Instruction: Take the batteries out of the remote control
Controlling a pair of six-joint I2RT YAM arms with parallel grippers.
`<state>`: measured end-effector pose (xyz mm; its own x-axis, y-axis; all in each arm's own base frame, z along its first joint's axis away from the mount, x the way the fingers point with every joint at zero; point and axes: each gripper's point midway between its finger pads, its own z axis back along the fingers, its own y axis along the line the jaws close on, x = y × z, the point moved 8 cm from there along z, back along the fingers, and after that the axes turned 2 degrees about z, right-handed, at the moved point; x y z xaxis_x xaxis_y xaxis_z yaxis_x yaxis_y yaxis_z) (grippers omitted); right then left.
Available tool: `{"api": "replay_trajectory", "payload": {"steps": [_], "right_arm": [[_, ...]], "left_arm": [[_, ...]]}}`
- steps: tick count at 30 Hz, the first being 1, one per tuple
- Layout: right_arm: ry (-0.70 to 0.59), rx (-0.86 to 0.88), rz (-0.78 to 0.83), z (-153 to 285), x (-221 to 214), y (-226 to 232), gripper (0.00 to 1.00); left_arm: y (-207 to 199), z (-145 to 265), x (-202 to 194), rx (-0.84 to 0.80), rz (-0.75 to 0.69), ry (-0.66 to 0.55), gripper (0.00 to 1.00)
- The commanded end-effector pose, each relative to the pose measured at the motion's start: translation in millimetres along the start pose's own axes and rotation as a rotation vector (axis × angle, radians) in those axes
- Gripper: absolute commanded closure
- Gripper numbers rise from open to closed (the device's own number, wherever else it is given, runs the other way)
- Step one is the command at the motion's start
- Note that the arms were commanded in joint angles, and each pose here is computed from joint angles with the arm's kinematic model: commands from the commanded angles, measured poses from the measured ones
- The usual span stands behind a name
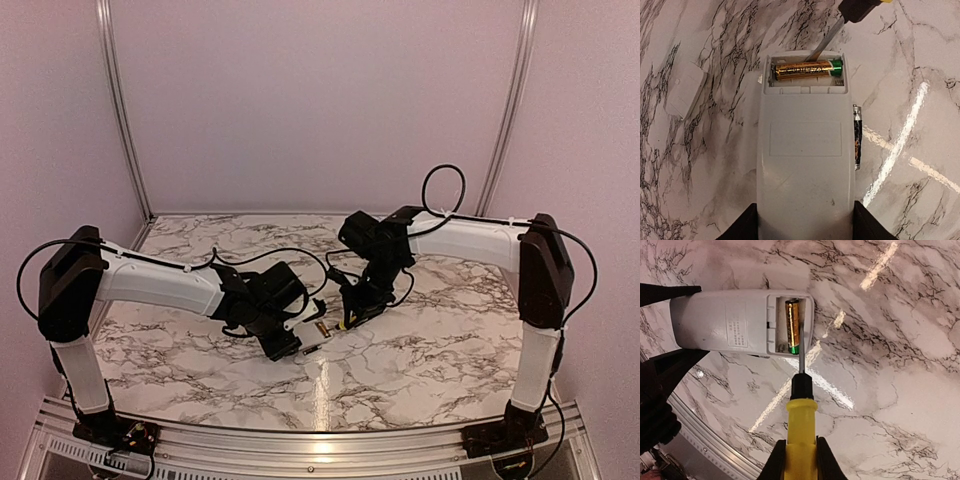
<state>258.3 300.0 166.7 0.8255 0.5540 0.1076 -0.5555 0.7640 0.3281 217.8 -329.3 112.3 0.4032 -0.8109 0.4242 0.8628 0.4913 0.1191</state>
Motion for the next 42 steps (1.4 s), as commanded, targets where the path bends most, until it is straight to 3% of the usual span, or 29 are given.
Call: {"api": "replay_trajectory", "payload": {"steps": [1,20,32,42], "right_arm": [[0.086,0.103,0.023,-34.4,-11.7,4.5,1.0],[0.053,0.23,0.006,-30.6,-16.3,-16.3,1.0],[0.049,0.473,0.02,-26.5,-24.0,-17.0,1.0],[0.018,0.55,0.003,-30.0,-22.7,-22.5,1.0]], "left_arm": [[-2.9,-5.7,5.0,-0.003,-0.036,-0.056,1.0],[0.4,-1.8,-1.9,0.041,-0.066,-0.088,1.0],[2.5,9.1,-5.3,0.076,-0.144,-0.178,1.0],[7.5,11.6,-1.9,0.135,-0.19,-0.2,1.0]]}}
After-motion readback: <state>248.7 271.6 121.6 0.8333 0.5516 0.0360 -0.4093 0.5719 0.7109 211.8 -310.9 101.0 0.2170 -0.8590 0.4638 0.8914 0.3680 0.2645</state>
